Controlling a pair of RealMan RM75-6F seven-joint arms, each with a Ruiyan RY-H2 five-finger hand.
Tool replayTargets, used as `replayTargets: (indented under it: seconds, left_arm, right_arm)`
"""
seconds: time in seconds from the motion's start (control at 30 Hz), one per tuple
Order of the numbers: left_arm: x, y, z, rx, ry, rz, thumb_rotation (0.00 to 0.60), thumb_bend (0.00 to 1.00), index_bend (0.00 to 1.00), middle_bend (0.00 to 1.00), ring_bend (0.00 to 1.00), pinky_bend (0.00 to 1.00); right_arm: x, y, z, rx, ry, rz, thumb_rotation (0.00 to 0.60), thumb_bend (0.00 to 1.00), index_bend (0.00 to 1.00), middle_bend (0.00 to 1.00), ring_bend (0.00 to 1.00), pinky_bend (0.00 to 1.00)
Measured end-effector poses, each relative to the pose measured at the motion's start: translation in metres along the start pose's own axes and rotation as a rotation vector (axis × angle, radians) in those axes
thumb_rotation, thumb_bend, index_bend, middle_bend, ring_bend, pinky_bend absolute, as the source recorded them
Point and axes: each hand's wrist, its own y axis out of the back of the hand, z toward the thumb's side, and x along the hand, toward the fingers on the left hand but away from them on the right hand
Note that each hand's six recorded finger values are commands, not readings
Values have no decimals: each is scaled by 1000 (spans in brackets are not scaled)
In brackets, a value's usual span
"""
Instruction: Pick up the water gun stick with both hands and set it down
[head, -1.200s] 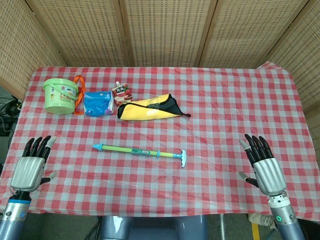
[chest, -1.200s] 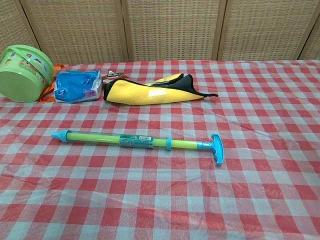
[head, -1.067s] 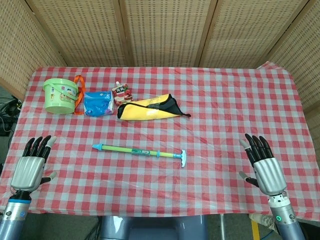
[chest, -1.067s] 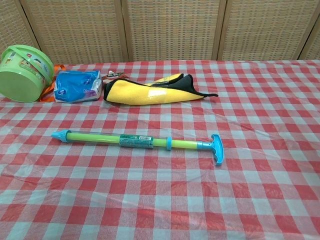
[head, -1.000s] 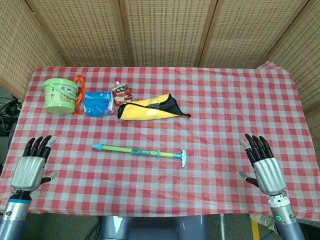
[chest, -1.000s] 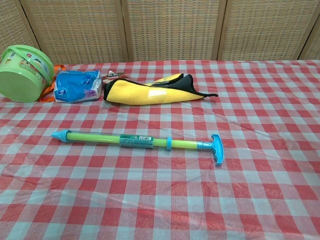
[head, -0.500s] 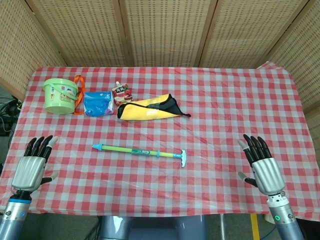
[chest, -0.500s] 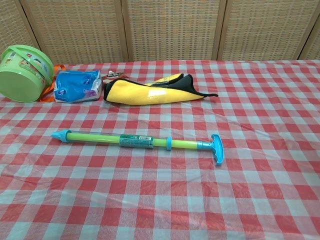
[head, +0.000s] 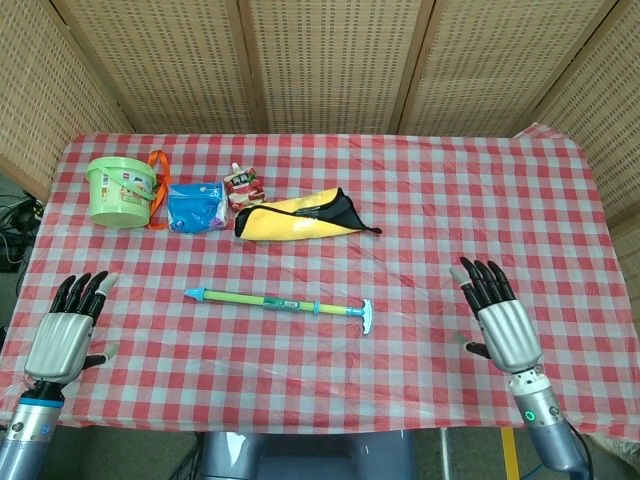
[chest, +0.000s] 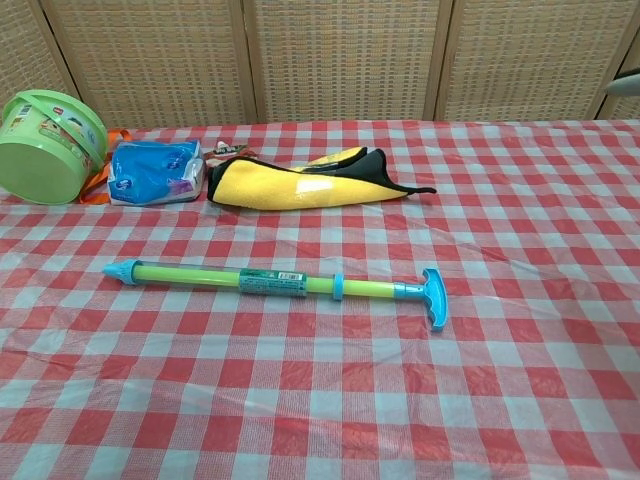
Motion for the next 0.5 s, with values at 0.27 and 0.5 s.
replayTargets:
  seconds: [0.27,0.5]
  left_arm:
    - [5,-3,-6,-11,17,-14,600,6,0,0,0,0]
    - [7,-5,-11,-28,31,-27,600,8,0,0,0,0]
  right_arm:
    - [-45,-13,63,25,46,27,600,113,165,240,202,187]
    - [-67,-33,111,-33,7,53,600,191,340,742,703,492]
